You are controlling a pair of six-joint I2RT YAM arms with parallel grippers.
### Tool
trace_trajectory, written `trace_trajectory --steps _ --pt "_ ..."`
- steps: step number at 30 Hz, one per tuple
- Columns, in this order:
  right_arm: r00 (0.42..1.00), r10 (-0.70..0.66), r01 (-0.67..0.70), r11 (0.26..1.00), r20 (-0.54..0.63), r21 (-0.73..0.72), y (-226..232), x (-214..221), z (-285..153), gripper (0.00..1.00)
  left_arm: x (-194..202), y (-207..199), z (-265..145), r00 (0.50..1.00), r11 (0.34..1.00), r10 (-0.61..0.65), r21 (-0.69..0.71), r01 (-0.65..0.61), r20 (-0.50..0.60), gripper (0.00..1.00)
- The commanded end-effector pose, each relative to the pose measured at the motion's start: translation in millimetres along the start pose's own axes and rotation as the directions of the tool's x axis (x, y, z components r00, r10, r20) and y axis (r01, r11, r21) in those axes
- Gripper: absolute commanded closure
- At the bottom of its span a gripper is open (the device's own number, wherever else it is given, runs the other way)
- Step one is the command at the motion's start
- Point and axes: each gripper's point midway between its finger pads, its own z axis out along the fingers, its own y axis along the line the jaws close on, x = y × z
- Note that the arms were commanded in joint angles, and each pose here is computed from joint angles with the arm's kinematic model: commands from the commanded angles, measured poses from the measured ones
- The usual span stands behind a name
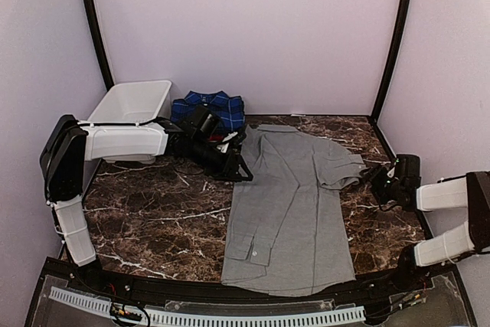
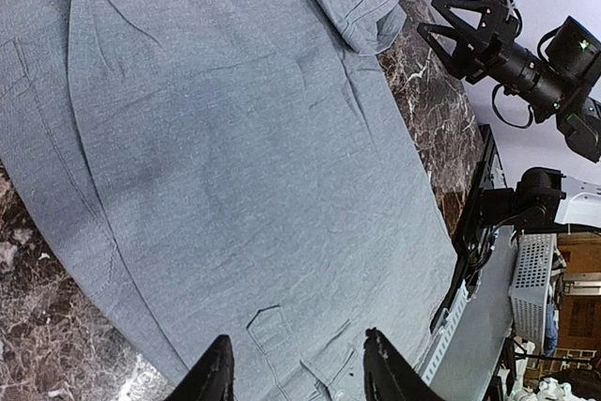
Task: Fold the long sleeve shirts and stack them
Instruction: Pick up the sleeve from the 1/3-folded shirt.
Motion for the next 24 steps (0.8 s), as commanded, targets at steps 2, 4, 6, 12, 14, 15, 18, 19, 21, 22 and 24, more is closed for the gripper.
trace_trajectory --steps 2,4,6,12,14,15,18,19,21,22,24 --pt "0.996 0.06 -0.052 0.992 0.066 -0.114 8.8 -21.0 8.3 0.3 5.9 0.9 -0.6 1.0 1.0 0.002 0.008 -0.002 -0.018 0.54" --pt "0.995 0.081 -0.075 0.99 0.05 -0.123 4.4 -19.9 15.5 0.32 6.0 0.0 -0.9 1.0 1.0 0.004 0.011 -0.004 -0.018 0.54" --pt "0.995 0.098 -0.092 0.986 0.037 -0.14 3.5 -19.9 21.6 0.34 5.9 0.0 -1.0 1.0 1.0 0.005 0.01 -0.005 -0.018 0.54" --pt "0.991 0.133 -0.131 0.975 -0.003 -0.18 3.4 -16.3 40.2 0.41 5.0 -0.9 -1.9 1.0 1.0 0.005 0.011 -0.005 -0.015 0.54" --pt "0.99 0.142 -0.14 0.97 -0.005 -0.197 3.9 -16.5 43.2 0.46 4.7 -0.6 -1.8 1.0 1.0 0.004 0.009 -0.004 -0.014 0.54" --pt "0.989 0.148 -0.146 0.968 -0.002 -0.204 4.4 -17.5 44.0 0.47 4.9 -0.4 -1.7 1.0 1.0 0.004 0.009 -0.003 -0.014 0.54" --pt "0.987 0.159 -0.156 0.966 -0.002 -0.208 5.6 -21.2 48.9 0.53 4.4 -0.6 -1.9 1.0 1.0 0.002 0.011 -0.002 -0.013 0.54" --pt "0.987 0.16 -0.158 0.966 -0.006 -0.206 5.7 -21.6 51.6 0.55 4.3 -0.8 -1.8 1.0 1.0 0.003 0.011 -0.003 -0.013 0.54" --pt "0.987 0.161 -0.159 0.965 -0.01 -0.21 7.9 -24.2 55.6 0.57 3.3 -2.1 -2.7 1.0 1.0 0.004 0.012 -0.004 -0.01 0.54" --pt "0.987 0.161 -0.159 0.965 -0.01 -0.209 8.3 -25.4 57.5 0.58 2.4 -3.2 -3.8 1.0 1.0 0.005 0.013 -0.005 -0.006 0.54" --pt "0.987 0.158 -0.156 0.965 -0.005 -0.212 10.2 -29.1 60.9 0.61 1.4 -3.7 -4.3 1.0 1.0 0.004 0.013 -0.004 -0.003 0.54"
